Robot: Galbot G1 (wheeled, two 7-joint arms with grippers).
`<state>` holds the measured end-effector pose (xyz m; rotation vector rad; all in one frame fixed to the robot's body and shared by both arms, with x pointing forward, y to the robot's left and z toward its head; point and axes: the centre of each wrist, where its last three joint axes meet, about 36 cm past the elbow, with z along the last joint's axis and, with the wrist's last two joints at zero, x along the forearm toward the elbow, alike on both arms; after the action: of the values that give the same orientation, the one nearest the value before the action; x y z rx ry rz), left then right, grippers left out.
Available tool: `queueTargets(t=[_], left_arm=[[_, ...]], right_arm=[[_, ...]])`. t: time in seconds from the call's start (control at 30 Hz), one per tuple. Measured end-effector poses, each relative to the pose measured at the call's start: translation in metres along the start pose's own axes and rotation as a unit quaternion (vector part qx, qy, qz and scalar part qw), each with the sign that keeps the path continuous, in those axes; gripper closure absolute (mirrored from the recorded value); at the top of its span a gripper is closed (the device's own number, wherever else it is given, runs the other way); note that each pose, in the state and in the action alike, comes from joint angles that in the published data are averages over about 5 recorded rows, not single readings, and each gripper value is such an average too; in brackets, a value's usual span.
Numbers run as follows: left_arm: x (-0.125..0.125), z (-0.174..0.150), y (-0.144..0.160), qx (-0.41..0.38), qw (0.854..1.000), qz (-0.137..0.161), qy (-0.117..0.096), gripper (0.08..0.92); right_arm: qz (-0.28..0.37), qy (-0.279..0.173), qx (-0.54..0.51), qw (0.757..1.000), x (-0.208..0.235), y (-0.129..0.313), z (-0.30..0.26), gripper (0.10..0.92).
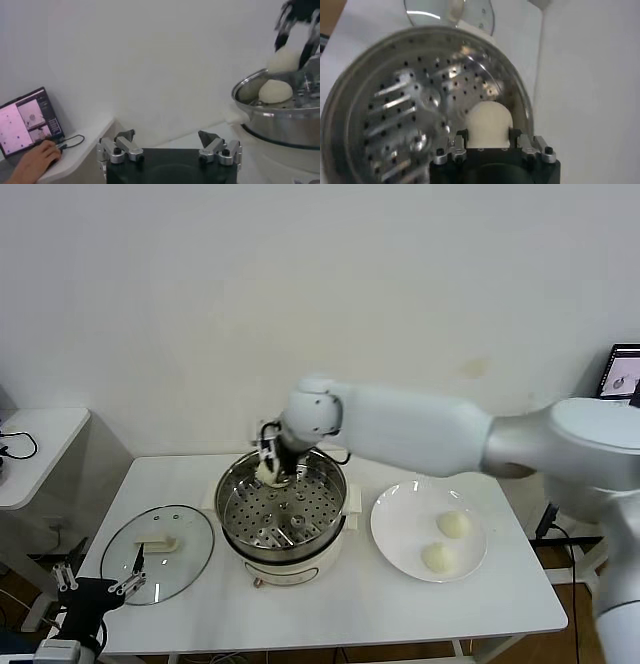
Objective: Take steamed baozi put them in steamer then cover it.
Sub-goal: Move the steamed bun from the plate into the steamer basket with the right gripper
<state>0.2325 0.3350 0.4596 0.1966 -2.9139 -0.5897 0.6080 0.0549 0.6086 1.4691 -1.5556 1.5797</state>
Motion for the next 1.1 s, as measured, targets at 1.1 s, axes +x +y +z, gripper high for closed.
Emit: queueTargets(t=[1.1], left_arm=[[0.002, -0.002, 0.000, 0.002, 1.000, 0.002, 0.000, 0.177]], right_arm=[[-0.021, 0.015, 0.008, 1.000, 0.010, 0.000, -0.013, 0.201]])
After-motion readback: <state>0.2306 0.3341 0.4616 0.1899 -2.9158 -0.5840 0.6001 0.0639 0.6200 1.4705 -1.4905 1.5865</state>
